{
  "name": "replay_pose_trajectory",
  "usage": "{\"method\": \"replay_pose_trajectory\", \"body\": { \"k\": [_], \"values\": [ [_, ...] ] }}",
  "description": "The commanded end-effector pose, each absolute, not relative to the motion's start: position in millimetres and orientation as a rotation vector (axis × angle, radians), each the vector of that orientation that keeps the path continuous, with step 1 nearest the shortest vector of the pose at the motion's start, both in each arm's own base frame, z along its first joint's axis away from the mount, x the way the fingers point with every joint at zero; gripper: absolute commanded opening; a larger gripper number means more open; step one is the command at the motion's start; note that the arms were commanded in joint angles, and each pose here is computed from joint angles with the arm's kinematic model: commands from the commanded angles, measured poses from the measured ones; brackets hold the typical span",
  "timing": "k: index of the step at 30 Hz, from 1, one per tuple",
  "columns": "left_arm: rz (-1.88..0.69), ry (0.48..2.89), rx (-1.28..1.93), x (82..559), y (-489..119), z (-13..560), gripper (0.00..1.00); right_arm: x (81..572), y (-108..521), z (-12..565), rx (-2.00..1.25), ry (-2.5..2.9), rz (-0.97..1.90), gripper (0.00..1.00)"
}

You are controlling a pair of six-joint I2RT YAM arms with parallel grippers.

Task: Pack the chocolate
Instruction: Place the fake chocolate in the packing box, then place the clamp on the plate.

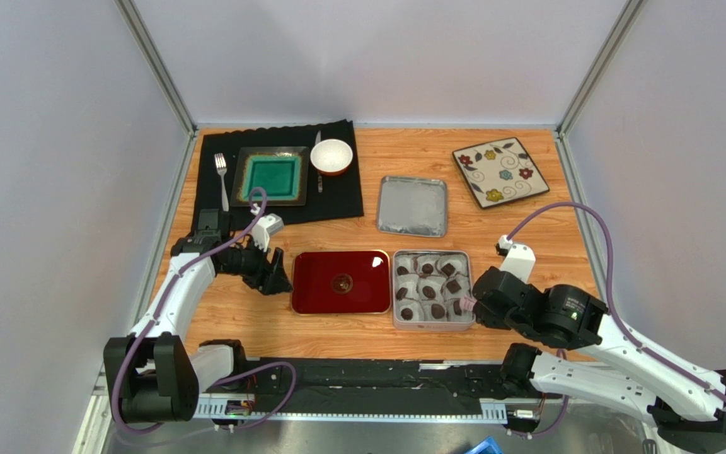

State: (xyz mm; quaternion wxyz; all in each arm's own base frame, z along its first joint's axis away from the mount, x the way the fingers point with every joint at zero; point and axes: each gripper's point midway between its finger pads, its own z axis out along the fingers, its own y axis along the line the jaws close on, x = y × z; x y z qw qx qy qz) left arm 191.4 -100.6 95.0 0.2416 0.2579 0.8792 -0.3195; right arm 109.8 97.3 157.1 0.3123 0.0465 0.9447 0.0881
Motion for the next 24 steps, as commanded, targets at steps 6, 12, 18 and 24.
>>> {"method": "replay_pose_trajectory", "body": {
  "k": [6, 12, 18, 24],
  "values": [
    [-0.870, 2.341, 0.732, 198.8, -102.5, 109.6, 0.73, 157.1, 54.7, 213.6, 0.341, 2.133, 0.062, 0.00],
    [-0.859, 2.335, 0.734, 197.8, -101.8, 111.2, 0.73, 187.2, 36.7, 250.2, 0.414, 1.905, -0.132, 0.01],
    [-0.853, 2.339, 0.727, 198.3, -101.4, 108.9, 0.73, 225.1, 111.3, 250.2, 0.237, 1.881, -0.004, 0.00],
    [-0.886, 2.340, 0.663, 205.1, -96.5, 118.0, 0.73, 264.6, 196.4, 253.7, 0.050, 1.823, 0.118, 0.00]
  ]
}}
